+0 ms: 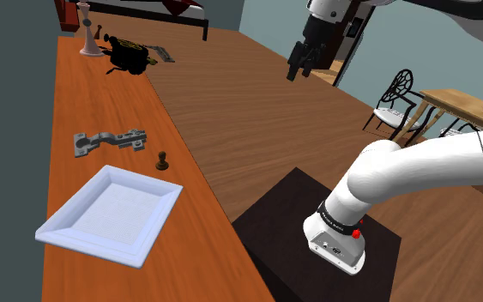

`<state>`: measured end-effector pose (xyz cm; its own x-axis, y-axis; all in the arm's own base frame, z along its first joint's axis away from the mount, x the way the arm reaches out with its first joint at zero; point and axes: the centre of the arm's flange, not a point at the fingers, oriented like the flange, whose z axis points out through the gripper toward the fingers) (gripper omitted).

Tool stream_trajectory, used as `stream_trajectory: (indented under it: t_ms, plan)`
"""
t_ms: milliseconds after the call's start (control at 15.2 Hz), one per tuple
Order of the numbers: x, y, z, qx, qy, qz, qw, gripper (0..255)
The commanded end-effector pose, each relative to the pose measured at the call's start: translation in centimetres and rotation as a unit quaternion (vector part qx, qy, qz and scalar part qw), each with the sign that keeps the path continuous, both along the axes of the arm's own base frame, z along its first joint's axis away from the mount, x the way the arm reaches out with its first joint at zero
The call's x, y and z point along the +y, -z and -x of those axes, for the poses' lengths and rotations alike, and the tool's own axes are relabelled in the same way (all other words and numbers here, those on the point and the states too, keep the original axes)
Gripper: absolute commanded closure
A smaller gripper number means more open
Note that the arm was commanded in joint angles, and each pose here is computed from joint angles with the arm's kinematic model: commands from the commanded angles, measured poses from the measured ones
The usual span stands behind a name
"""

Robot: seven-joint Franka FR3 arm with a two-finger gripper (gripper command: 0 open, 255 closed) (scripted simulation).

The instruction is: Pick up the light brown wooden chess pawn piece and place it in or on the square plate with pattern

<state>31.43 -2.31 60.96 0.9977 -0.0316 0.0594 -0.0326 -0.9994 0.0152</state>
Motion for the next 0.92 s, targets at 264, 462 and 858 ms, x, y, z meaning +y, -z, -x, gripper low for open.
stream_trajectory:
  t_ms: [264,462,858]
  plan:
    - [4.4,2.6,-1.4,0.0,0.014,-0.001,0.9999,0]
    - [7.7,4.5,-2.5,0.0,0.025,-0.001,0.9997,0]
    - [14.2,8.3,-4.9,-0.001,0.046,-0.003,0.9989,0]
